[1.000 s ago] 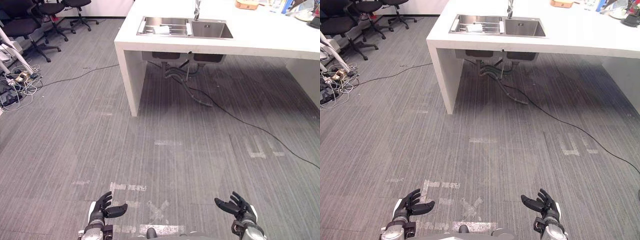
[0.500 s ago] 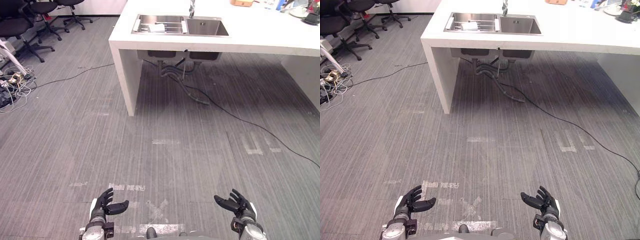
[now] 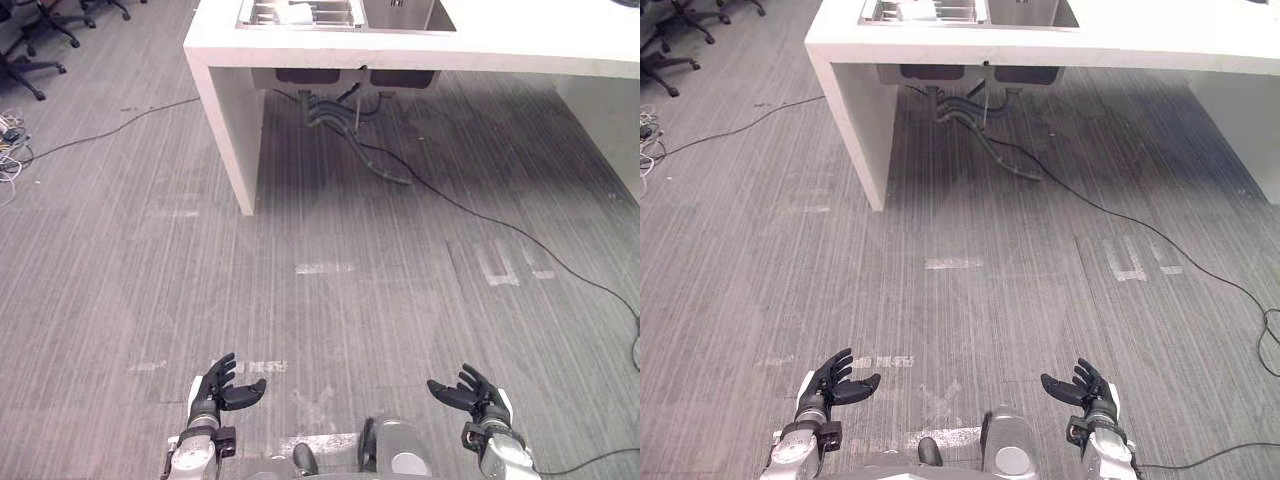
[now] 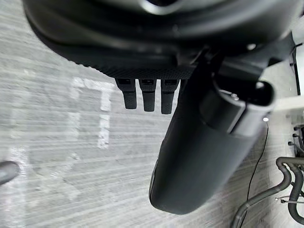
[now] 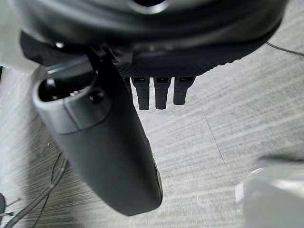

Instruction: Walk over to the sink, pick up the cup, carry it to the dishwasher, place the cup inside the dishwasher, then close the dishwasher door

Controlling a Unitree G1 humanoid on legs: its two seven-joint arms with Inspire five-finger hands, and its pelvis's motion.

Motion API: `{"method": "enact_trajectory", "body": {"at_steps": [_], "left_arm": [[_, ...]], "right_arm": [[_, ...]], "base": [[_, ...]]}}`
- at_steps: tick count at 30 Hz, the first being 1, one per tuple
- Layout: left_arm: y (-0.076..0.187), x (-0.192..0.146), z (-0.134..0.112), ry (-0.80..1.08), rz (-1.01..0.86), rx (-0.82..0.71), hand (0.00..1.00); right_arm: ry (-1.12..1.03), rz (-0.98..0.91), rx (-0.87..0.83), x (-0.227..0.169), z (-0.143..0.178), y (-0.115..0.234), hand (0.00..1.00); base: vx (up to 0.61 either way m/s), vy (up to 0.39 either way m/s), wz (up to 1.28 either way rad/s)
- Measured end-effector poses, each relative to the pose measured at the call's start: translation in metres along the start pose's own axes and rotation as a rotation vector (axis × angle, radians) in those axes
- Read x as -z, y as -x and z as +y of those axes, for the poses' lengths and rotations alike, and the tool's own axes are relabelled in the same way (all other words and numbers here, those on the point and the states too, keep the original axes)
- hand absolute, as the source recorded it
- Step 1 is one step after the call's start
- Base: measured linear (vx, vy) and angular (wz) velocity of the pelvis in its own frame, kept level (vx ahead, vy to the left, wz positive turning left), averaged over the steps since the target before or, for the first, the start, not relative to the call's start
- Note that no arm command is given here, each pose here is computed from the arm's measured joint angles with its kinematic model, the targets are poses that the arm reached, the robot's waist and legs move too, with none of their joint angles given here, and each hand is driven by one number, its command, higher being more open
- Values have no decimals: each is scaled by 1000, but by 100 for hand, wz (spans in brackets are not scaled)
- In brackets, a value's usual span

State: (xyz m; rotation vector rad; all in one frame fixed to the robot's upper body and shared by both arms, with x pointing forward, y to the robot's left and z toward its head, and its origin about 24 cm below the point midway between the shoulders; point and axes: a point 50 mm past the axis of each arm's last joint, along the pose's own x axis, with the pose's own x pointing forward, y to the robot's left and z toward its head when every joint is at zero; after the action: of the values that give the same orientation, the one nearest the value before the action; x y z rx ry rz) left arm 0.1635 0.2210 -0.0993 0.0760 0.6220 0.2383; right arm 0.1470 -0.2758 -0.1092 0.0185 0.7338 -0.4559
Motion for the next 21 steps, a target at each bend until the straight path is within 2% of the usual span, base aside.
{"method": "enact_trajectory", "body": {"at_steps": [4, 10, 12, 17, 21], "left_arm": [[-9, -12, 1, -6, -26, -17, 90], [-5, -10, -19, 53, -25, 21, 90], [-4, -24, -26, 99, -83, 37, 90], [15, -117, -34, 209, -485, 59, 90], [44, -170, -32, 209, -757, 3, 90]], "right_arm": [[18, 3, 35, 1, -12, 1, 90], [-7, 11, 34, 4, -13, 2, 90], [-30, -26, 42, -3, -12, 2, 90], [-64, -79, 43, -12, -5, 1, 90], [-52, 10, 56, 13, -8, 6, 90]], "base": [[549, -197, 63], [587, -347, 29], [578, -231, -4], [420, -47, -8], [482, 187, -40]]}}
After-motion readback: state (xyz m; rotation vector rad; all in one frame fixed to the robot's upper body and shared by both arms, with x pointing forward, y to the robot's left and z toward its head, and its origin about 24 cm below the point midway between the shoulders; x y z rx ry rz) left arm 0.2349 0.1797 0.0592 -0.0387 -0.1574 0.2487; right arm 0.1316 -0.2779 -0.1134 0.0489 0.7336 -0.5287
